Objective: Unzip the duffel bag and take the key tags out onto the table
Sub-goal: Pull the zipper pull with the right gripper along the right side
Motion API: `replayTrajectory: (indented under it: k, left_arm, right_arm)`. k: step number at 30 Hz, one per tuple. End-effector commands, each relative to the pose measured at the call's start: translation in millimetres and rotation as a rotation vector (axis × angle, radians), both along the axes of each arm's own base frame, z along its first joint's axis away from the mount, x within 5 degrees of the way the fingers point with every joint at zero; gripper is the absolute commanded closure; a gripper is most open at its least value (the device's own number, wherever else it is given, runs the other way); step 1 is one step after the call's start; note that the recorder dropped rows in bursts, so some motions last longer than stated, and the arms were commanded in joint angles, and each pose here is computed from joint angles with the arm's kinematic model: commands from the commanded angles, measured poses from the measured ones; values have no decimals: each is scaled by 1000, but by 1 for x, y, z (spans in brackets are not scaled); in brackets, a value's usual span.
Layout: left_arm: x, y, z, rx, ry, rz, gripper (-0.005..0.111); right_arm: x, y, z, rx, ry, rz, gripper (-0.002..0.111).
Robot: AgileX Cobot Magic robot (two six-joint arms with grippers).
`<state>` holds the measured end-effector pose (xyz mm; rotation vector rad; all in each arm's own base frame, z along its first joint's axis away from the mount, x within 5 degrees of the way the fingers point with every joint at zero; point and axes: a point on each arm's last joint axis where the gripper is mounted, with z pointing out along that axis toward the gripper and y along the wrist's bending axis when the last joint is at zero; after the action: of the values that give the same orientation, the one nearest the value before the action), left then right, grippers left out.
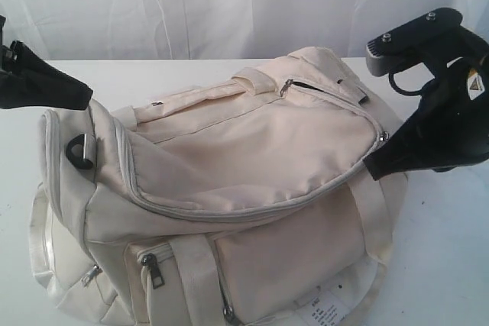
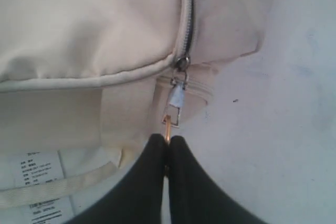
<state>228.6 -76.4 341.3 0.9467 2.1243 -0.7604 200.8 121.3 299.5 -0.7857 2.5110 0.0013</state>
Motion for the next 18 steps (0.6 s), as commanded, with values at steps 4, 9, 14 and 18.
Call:
replayTrajectory:
  k: [4,9,14,18]
  left_arm:
    - [-5,-2,1,-20,10,-17,107]
    - [-5,-2,1,-20,10,-17,107]
    - [-5,-2,1,-20,10,-17,107]
    - [-5,-2,1,-20,11,-19,107]
  right_arm:
    - [-12,1,-12,48,75,22,108]
    - [-15,5,-18,90,100,41,108]
    - [-20,6,-28,108,143,58,108]
    - [-25,10,-35,155,179,79,108]
